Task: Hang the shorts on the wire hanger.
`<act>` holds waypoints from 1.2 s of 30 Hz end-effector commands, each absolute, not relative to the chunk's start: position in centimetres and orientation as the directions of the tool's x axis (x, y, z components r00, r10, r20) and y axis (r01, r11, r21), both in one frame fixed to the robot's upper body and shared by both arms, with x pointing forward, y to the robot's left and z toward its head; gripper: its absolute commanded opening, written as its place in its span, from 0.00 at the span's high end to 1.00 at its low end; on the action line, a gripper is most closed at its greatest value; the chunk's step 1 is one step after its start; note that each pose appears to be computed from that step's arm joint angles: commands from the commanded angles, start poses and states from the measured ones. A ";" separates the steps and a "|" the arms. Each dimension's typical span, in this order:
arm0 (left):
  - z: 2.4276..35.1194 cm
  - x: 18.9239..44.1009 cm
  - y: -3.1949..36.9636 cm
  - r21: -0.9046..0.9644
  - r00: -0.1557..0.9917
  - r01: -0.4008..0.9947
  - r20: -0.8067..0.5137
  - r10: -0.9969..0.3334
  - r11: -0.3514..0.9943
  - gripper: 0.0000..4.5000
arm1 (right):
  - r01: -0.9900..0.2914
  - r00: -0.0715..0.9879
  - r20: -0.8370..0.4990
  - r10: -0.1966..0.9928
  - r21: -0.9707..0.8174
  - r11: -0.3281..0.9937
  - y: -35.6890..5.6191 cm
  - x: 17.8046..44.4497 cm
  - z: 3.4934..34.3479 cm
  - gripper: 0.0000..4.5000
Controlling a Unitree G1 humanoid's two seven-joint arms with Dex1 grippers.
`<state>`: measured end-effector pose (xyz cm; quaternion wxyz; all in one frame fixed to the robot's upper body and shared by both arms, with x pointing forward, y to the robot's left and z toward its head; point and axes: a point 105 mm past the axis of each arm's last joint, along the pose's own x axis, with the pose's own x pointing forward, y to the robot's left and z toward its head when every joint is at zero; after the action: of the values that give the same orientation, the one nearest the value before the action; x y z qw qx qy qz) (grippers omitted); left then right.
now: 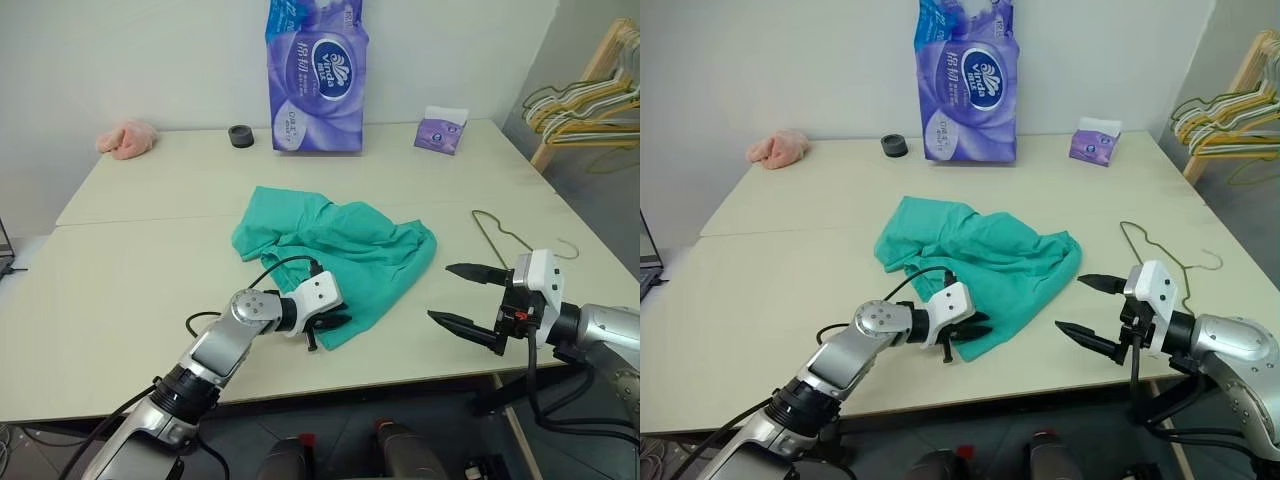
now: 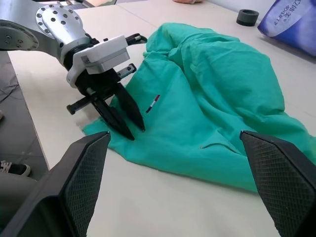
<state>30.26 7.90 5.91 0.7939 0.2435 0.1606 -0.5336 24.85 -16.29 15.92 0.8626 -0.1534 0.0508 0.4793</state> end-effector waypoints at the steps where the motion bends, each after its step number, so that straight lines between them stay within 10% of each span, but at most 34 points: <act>1: 8.0 30.9 9.9 0.206 0.434 0.901 -0.473 -0.767 0.382 0.99 | -0.817 0.561 -0.248 0.789 -0.317 0.481 -16.6 25.7 16.2 0.00; 19: 19.8 30.8 17.3 0.173 0.512 0.859 -0.278 -0.813 0.482 0.99 | -0.707 0.533 -0.389 0.751 -0.693 0.143 -12.1 34.8 10.9 0.00; 32: 19.8 30.8 20.4 0.219 0.589 0.808 -0.327 -0.739 0.547 1.00 | -0.730 0.395 -0.397 0.828 -0.684 0.021 -10.4 34.5 11.5 0.92; 36: 19.0 30.4 20.5 0.193 0.540 0.840 -0.379 -0.751 0.507 1.00 | -0.804 0.297 -0.413 0.861 -0.595 -0.008 -10.7 32.6 13.1 1.00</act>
<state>30.66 20.34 18.43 0.8660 0.1646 0.1295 -0.4541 33.07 -10.51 10.58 0.7027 -0.4094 -0.0206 0.5816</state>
